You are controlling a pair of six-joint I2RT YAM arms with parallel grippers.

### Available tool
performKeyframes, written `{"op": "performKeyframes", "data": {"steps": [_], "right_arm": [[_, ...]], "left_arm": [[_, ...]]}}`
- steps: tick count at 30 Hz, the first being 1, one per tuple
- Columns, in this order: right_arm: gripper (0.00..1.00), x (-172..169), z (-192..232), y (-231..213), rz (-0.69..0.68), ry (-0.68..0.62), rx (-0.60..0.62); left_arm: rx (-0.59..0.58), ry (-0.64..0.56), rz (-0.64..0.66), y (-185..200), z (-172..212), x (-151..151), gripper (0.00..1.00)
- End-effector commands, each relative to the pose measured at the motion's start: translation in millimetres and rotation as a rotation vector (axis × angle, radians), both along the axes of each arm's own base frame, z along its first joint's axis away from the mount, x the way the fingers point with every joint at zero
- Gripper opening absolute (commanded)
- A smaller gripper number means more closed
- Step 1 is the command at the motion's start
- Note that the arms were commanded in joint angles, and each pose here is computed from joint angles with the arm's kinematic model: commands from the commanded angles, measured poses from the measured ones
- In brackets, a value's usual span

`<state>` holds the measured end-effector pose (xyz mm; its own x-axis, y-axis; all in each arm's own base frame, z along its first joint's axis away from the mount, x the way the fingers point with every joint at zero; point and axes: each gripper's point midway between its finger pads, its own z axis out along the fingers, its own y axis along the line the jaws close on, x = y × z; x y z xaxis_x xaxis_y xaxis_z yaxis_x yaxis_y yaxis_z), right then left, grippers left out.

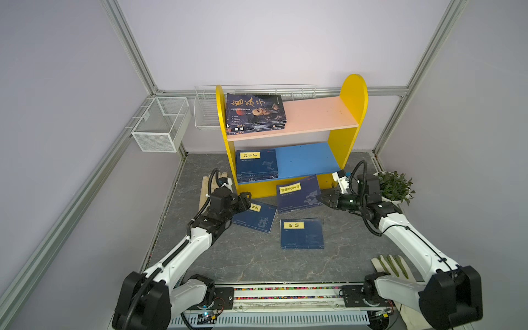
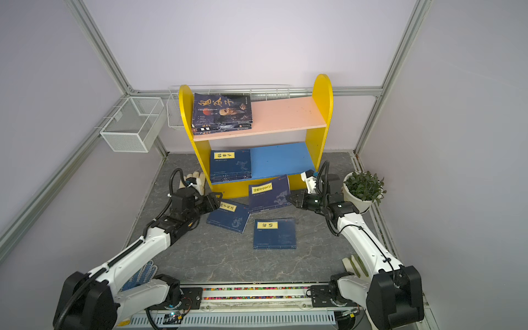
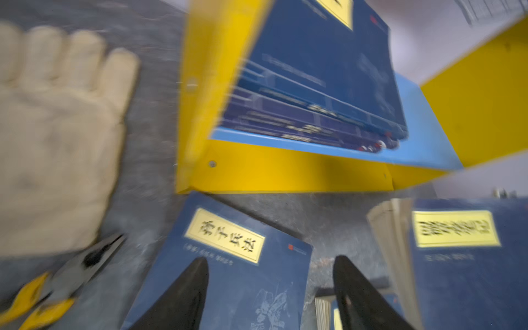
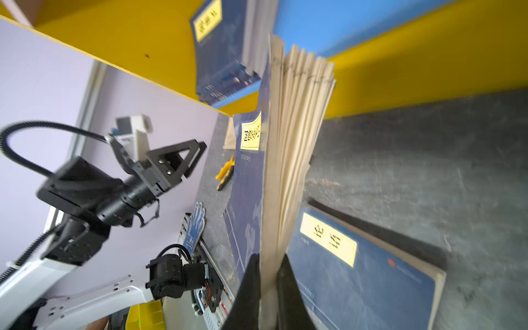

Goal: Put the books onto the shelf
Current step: 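Grasp the blue book's edges with both grippers and lift it upright, then carry the book onto the blue shelf with the right gripper while the left withdraws, then lower the book onto the shelf pile and push it flush with the right gripper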

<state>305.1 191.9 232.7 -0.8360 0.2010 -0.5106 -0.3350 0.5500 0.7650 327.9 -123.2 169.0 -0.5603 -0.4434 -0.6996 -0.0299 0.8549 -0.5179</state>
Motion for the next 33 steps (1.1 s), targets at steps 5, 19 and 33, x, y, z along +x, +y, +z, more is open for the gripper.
{"op": "performKeyframes", "data": {"steps": [5, 19, 33], "right_arm": [[0.07, 48.8, 91.1, 42.2, 0.036, -0.269, 0.152], [0.07, 140.3, 74.0, 135.9, 0.056, -0.299, 0.116], [0.08, 156.7, 22.7, 179.5, 0.143, -0.137, 0.105]], "left_arm": [[-0.064, 0.153, 0.55, 99.1, -51.9, -36.0, 0.69], [-0.054, 0.211, 0.518, 91.2, -63.4, -31.9, 0.69], [-0.049, 0.209, 0.526, 93.7, -62.8, -34.5, 0.69]]}}
